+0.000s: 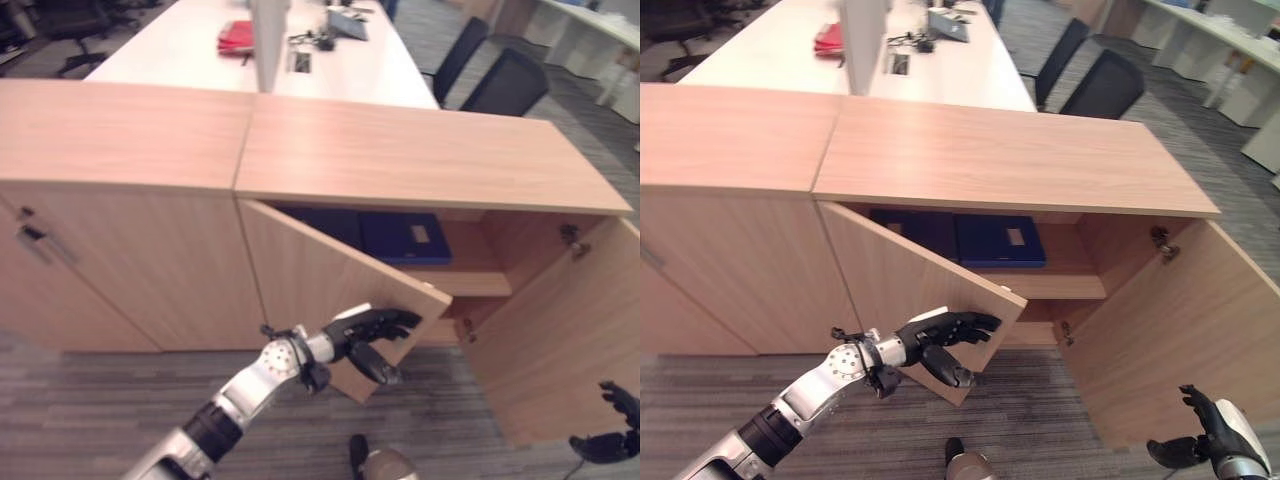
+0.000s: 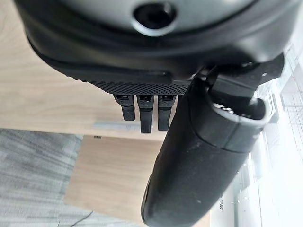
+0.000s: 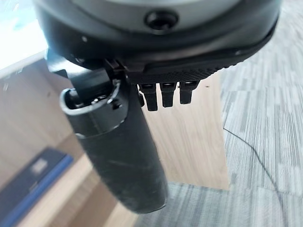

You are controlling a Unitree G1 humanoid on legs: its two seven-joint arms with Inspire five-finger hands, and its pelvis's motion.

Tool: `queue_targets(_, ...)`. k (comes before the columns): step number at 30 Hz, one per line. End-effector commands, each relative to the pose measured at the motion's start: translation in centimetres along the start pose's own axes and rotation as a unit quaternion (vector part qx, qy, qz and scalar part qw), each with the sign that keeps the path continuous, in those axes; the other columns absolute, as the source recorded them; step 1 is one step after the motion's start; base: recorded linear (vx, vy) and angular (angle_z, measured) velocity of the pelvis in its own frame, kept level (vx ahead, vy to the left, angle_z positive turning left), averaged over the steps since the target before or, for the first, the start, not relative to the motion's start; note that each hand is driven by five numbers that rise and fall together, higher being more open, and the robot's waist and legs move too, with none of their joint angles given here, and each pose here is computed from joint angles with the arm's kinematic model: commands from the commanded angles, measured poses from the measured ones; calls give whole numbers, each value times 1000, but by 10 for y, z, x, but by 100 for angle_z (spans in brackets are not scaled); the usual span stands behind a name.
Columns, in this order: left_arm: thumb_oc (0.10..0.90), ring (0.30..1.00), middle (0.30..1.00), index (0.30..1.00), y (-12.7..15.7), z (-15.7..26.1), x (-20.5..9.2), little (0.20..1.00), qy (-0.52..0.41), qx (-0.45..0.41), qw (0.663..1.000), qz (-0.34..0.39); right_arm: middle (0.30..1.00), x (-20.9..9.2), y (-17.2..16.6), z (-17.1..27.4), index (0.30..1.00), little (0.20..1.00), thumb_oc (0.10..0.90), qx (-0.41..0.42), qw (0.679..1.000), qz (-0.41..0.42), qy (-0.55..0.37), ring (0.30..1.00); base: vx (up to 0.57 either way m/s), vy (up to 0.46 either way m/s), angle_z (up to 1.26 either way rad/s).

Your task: Put the empty folder in the office cabinet

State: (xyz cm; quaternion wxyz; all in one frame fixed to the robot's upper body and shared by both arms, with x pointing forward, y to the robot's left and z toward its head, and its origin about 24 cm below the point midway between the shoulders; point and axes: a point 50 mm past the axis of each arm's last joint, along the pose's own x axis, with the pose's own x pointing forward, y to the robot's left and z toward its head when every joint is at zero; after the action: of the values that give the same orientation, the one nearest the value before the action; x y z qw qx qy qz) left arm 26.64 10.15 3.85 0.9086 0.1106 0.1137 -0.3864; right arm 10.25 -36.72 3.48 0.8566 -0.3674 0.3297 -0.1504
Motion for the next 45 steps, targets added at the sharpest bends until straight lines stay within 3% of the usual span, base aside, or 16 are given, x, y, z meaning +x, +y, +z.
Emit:
queue_targets(1, 800, 900, 900, 900, 13, 42, -1, 900, -140, -7, 989, 51, 900, 4, -43, 28, 900, 900, 800, -18, 993, -93, -68, 900, 126, -175, -101)
queue_targets(10, 800, 900, 900, 900, 38, 10, -63, 900, -137, -52, 972, 184, 900, 10, -41, 28, 900, 900, 800, -5, 993, -94, -72, 900, 42, 1, -58)
queue_targets(11, 800, 900, 900, 900, 41, -3, -81, 900, -118, -56, 969, 212, 900, 15, -40, 28, 900, 900, 800, -3, 993, -93, -70, 900, 4, 115, -48)
queue_targets(21, 800, 900, 900, 900, 51, -50, -143, 900, -40, -75, 943, 322, 900, 25, -30, 4, 900, 900, 800, 51, 996, -58, -37, 900, 113, 119, -86)
queue_targets(33, 800, 900, 900, 900, 56, -50, -147, 900, -37, -43, 937, 344, 900, 49, -29, -10, 900, 900, 800, 89, 992, -88, 6, 900, 48, 63, -35)
queue_targets(45, 800, 900, 900, 900, 60, -36, -121, 900, -58, -24, 951, 302, 900, 66, -92, 0, 900, 900, 800, 136, 972, -191, 8, 900, 14, 13, -10)
